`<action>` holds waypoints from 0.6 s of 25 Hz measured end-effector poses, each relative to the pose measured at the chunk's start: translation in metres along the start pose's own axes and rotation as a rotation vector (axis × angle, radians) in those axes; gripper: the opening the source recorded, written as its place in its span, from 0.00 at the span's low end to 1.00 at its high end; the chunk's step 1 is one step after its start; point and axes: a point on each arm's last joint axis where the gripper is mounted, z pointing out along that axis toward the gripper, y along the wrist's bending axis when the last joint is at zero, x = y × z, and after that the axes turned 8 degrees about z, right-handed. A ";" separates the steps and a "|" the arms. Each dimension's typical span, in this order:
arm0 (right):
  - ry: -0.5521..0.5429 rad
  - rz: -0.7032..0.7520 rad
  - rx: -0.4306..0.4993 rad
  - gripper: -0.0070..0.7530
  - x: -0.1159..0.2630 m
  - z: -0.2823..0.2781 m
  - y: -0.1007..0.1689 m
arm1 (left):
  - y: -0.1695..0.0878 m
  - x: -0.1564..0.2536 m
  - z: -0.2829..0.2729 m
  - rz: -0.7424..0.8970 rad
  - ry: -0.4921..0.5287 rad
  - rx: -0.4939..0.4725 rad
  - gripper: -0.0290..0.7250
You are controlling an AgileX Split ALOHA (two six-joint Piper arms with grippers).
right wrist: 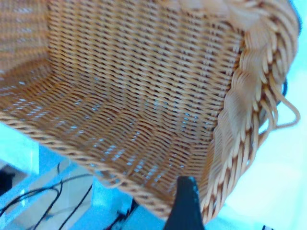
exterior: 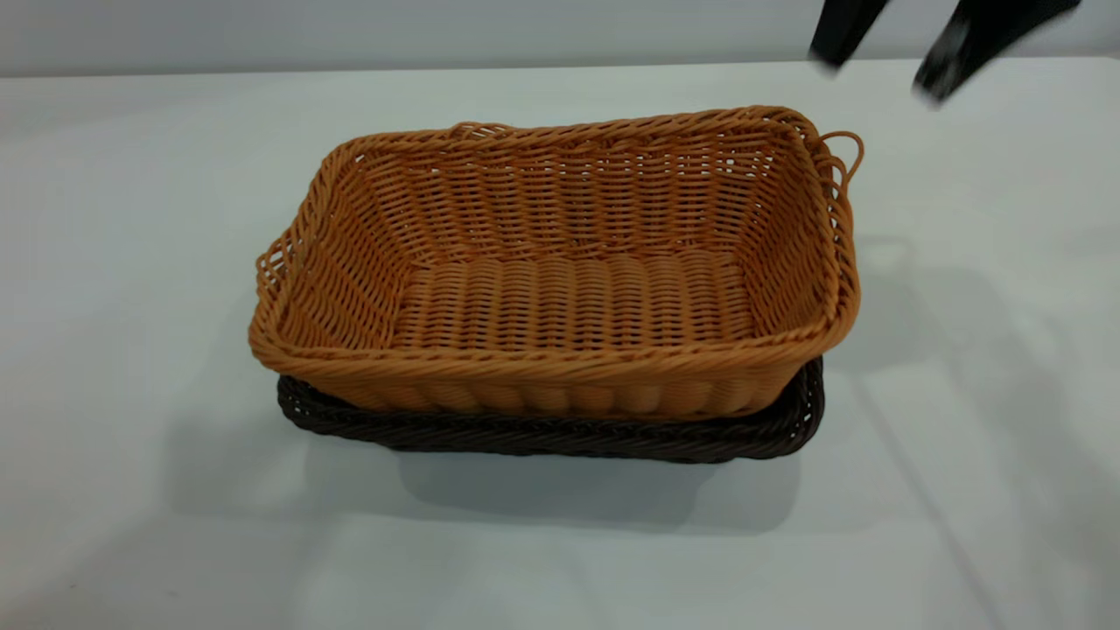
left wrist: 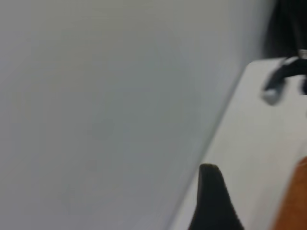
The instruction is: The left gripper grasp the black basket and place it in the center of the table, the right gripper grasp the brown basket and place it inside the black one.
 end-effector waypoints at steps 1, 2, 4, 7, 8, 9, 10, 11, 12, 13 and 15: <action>-0.033 -0.017 -0.001 0.71 0.005 -0.015 0.007 | -0.005 -0.003 -0.012 -0.039 -0.004 0.011 0.60; -0.064 -0.033 -0.003 0.71 0.010 -0.027 0.013 | -0.010 -0.005 -0.022 -0.089 0.001 0.029 0.60; -0.140 -0.069 -0.009 0.70 0.024 -0.058 0.027 | -0.019 -0.007 -0.042 -0.165 0.032 0.053 0.60; -0.249 -0.114 -0.017 0.70 0.050 -0.099 0.046 | -0.032 0.001 -0.061 -0.306 0.163 0.100 0.60; -0.286 -0.130 -0.019 0.70 0.060 -0.113 0.052 | -0.037 0.005 -0.066 -0.350 0.227 0.121 0.60; -0.327 -0.145 -0.023 0.70 0.072 -0.127 0.058 | -0.040 0.011 -0.069 -0.406 0.302 0.133 0.60; -0.360 -0.158 -0.025 0.70 0.082 -0.138 0.062 | -0.039 0.014 -0.070 -0.459 0.337 0.098 0.60; -0.410 -0.180 -0.029 0.70 0.097 -0.153 0.068 | -0.037 0.017 -0.071 -0.513 0.367 0.061 0.60; -0.441 -0.190 -0.031 0.70 0.108 -0.162 0.072 | -0.037 0.021 -0.071 -0.560 0.395 0.033 0.60; -0.477 -0.197 -0.033 0.70 0.122 -0.173 0.076 | -0.038 0.026 -0.070 -0.612 0.426 0.006 0.60; -0.533 -0.209 -0.035 0.70 0.150 -0.186 0.080 | -0.044 0.039 -0.066 -0.670 0.496 -0.024 0.60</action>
